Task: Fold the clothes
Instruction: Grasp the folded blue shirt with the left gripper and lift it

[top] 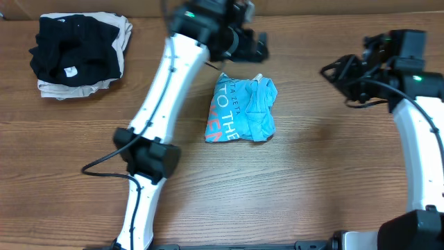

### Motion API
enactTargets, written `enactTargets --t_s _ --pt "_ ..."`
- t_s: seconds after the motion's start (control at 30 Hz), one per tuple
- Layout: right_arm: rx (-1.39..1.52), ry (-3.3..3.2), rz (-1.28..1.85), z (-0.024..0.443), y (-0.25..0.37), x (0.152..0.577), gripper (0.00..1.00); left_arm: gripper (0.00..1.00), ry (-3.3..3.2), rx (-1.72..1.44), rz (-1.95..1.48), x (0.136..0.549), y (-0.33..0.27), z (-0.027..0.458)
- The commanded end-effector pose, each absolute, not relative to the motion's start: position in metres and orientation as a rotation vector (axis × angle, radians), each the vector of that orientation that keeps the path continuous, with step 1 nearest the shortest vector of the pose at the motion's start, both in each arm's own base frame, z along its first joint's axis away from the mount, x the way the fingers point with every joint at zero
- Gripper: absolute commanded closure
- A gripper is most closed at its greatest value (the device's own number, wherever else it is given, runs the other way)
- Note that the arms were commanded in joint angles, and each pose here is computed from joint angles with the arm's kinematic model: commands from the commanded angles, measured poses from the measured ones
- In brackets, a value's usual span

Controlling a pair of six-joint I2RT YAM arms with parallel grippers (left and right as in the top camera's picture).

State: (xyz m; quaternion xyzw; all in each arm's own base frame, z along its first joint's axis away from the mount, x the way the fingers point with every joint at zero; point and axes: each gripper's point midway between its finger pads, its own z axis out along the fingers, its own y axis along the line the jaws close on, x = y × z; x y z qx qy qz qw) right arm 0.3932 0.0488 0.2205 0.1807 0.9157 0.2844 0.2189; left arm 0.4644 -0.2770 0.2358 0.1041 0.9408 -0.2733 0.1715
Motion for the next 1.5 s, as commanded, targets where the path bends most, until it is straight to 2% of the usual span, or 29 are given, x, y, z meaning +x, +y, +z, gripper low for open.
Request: enactTargets --t_s 0.0,0.1,0.27,0.3,0.33,0.47,0.67,0.73,0.8,0.97,1.07,1.1,1.13,1.2,1.27,1.47 --pt "0.301 2.650 0.725 0.196 0.080 0.387 0.47 0.00 2.635 0.296 -0.737 0.473 -0.238 0.254" --pt "0.232 2.762 0.650 0.170 0.105 0.378 0.40 0.00 2.690 0.315 -0.693 0.468 -0.220 0.243" --pt "0.194 2.900 0.524 0.130 0.135 0.367 0.39 0.00 2.777 0.305 -0.523 0.461 -0.202 0.224" --pt "0.202 2.921 0.491 0.123 0.137 0.366 0.41 0.00 2.790 0.304 -0.483 0.460 -0.199 0.221" --pt "0.208 2.951 0.431 0.111 0.141 0.362 0.48 0.00 2.803 0.298 -0.427 0.459 -0.195 0.218" --pt "0.157 3.005 0.313 0.087 0.148 0.352 0.50 0.00 2.801 0.278 -0.357 0.462 -0.186 0.217" --pt "0.148 2.994 0.223 0.071 0.150 0.358 0.49 0.00 2.793 0.276 -0.359 0.465 -0.186 0.217" --pt "0.132 2.970 0.259 0.071 0.155 0.365 0.43 0.00 2.795 0.278 -0.358 0.465 -0.187 0.216" --pt "0.111 2.948 0.300 0.071 0.161 0.371 0.40 0.00 2.799 0.279 -0.357 0.465 -0.187 0.214" --pt "0.081 2.955 0.320 0.064 0.165 0.373 0.42 0.00 2.803 0.278 -0.356 0.465 -0.187 0.213" --pt "0.039 3.000 0.339 0.053 0.168 0.367 0.49 0.00 2.804 0.278 -0.356 0.465 -0.187 0.212" --pt "0.041 3.015 0.331 0.050 0.167 0.365 0.55 0.00 2.804 0.279 -0.356 0.465 -0.187 0.212" --pt "0.045 3.027 0.319 0.047 0.166 0.363 0.62 0.00 2.805 0.279 -0.356 0.465 -0.187 0.212" --pt "0.053 3.041 0.275 0.046 0.160 0.360 0.83 0.00 2.807 0.279 -0.355 0.465 -0.187 0.211" --pt "0.089 3.045 0.228 0.049 0.152 0.359 0.95 0.00 2.810 0.279 -0.355 0.465 -0.187 0.210" --pt "0.250 3.099 0.114 0.066 0.110 0.345 0.96 0.00 2.830 0.284 -0.346 0.464 -0.186 0.203"
